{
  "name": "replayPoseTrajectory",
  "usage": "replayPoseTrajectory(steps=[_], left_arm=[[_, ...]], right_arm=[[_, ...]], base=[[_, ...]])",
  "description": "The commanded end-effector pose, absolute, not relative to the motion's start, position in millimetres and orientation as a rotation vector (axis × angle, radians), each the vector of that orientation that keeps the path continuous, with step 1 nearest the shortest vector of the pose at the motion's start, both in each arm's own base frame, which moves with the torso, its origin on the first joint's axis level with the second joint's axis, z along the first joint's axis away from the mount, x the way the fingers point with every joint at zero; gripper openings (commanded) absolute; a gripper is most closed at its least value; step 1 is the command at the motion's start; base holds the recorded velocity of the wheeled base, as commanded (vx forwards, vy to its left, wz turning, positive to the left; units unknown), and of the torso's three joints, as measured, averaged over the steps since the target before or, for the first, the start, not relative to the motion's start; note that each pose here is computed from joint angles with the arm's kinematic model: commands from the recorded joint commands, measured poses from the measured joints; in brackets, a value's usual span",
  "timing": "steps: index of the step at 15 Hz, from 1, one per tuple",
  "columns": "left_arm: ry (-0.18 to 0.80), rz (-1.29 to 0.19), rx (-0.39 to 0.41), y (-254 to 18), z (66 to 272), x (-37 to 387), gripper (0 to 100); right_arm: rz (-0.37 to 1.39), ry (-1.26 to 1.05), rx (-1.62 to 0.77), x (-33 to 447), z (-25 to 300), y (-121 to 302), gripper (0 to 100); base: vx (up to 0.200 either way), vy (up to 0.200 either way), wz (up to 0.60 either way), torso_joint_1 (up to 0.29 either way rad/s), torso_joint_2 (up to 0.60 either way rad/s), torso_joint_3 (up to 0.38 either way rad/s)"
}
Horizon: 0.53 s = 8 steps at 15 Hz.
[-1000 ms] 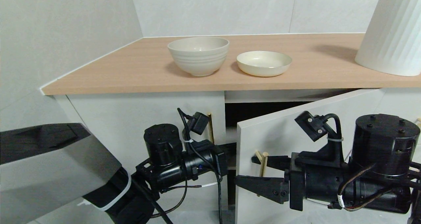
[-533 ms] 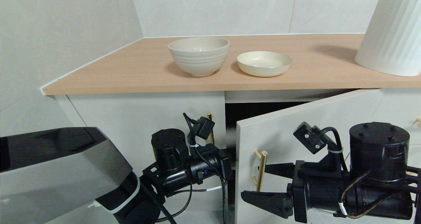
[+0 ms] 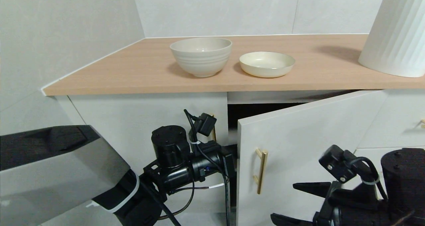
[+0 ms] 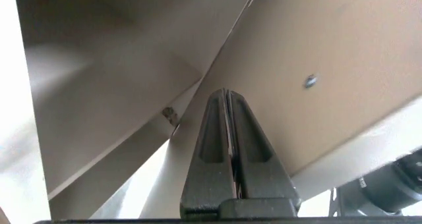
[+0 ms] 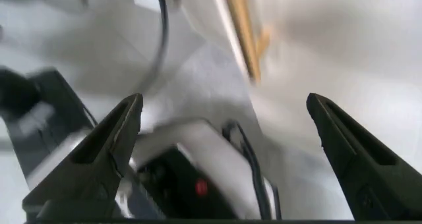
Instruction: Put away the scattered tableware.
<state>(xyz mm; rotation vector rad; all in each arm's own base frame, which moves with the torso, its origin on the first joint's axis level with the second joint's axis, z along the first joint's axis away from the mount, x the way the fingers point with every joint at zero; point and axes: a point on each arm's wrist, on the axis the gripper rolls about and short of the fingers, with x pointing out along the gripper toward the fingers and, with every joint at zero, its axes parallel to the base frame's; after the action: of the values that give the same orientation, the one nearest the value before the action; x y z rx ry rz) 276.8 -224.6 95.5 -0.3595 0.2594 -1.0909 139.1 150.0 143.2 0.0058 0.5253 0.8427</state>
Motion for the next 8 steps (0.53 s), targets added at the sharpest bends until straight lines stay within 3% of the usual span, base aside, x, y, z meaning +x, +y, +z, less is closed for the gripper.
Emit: replayPoseTrajectory(steps=[1, 3, 5, 8], left_arm=[[0.209, -1.101, -0.324, -225.4, 116.9, 277.8, 0], [0.210, -1.100, -0.184, -227.7, 112.8, 280.0, 0], [0.244, -1.118, -0.164, -233.9, 100.4, 274.5, 0], [0.227, -1.143, -0.167, -238.9, 103.5, 266.9, 0]], right_arm=[[0.851, 0.485, 0.014, 119.7, 160.6, 134.2, 100], [0.854, 0.479, 0.019, 117.2, 163.0, 131.5, 100], [0.851, 0.490, 0.017, 118.0, 160.8, 132.0, 100], [0.854, 0.491, 0.017, 117.6, 160.7, 131.7, 100]], base=[[0.000, 0.000, 0.00, 0.000, 0.00, 0.000], [0.000, 0.000, 0.00, 0.000, 0.00, 0.000], [0.000, 0.000, 0.00, 0.000, 0.00, 0.000], [0.000, 0.000, 0.00, 0.000, 0.00, 0.000]])
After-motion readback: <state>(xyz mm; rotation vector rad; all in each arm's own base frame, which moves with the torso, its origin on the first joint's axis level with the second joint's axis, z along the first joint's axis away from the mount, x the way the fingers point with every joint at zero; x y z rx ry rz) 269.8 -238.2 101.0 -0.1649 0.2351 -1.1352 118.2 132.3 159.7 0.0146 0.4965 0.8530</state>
